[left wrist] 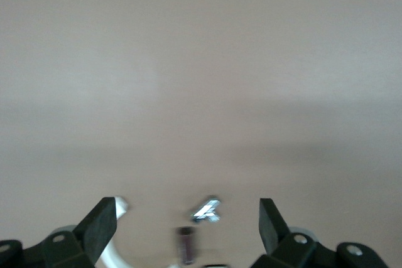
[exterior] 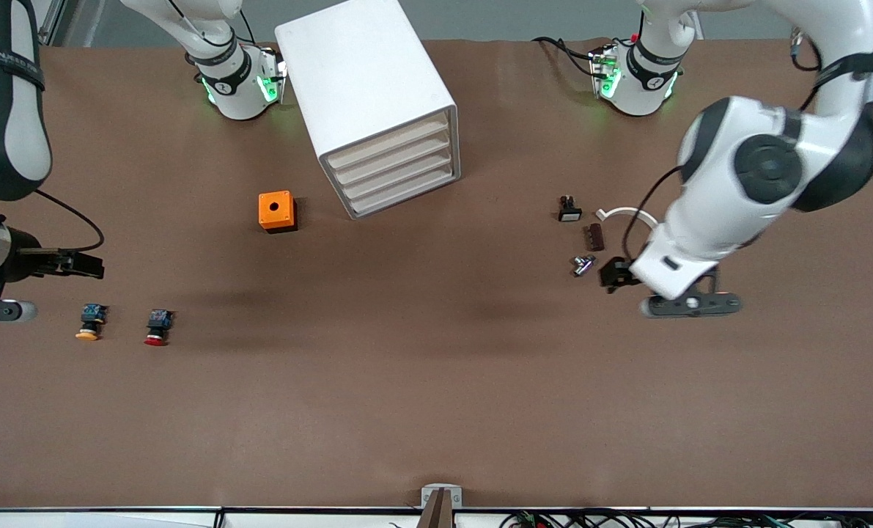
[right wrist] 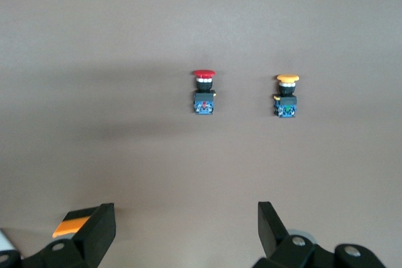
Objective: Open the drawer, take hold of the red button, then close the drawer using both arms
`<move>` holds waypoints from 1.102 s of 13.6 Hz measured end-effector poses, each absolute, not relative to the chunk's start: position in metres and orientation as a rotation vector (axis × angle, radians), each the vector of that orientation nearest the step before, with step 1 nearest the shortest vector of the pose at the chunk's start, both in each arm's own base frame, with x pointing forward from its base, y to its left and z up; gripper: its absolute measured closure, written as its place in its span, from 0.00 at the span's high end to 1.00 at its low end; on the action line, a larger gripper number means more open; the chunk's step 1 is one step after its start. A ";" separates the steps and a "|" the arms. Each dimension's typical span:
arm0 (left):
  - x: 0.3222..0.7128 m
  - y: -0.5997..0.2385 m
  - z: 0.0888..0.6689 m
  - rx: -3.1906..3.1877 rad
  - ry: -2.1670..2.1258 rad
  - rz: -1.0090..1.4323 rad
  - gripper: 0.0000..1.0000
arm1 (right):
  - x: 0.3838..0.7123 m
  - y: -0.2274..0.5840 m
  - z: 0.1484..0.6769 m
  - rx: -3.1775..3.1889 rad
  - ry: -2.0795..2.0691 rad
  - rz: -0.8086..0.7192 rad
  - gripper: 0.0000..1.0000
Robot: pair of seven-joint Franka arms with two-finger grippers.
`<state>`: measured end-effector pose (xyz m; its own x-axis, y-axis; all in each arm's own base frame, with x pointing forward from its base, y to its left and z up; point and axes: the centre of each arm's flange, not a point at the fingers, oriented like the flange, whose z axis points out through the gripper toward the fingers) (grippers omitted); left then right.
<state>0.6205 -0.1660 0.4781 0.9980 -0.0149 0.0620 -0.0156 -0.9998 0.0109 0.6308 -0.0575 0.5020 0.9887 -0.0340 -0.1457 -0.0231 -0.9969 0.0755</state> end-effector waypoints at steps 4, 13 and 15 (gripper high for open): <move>0.600 -0.087 0.530 3.152 -0.076 0.123 1.00 | 0.624 -0.051 0.545 3.076 -0.047 -0.196 1.00; 0.559 -0.038 0.612 3.177 -0.057 0.154 1.00 | 0.594 -0.048 0.615 3.065 -0.135 -0.189 1.00; 0.557 -0.038 0.618 3.177 -0.103 0.165 1.00 | 0.594 -0.044 0.615 3.066 -0.124 -0.189 1.00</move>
<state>0.5566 -0.0384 0.6177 0.9926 -0.0664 0.1021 -0.0622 -0.9971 -0.0443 0.5943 -0.0442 0.6149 0.9892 -0.0847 -0.1196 -0.0765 -0.9945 0.0720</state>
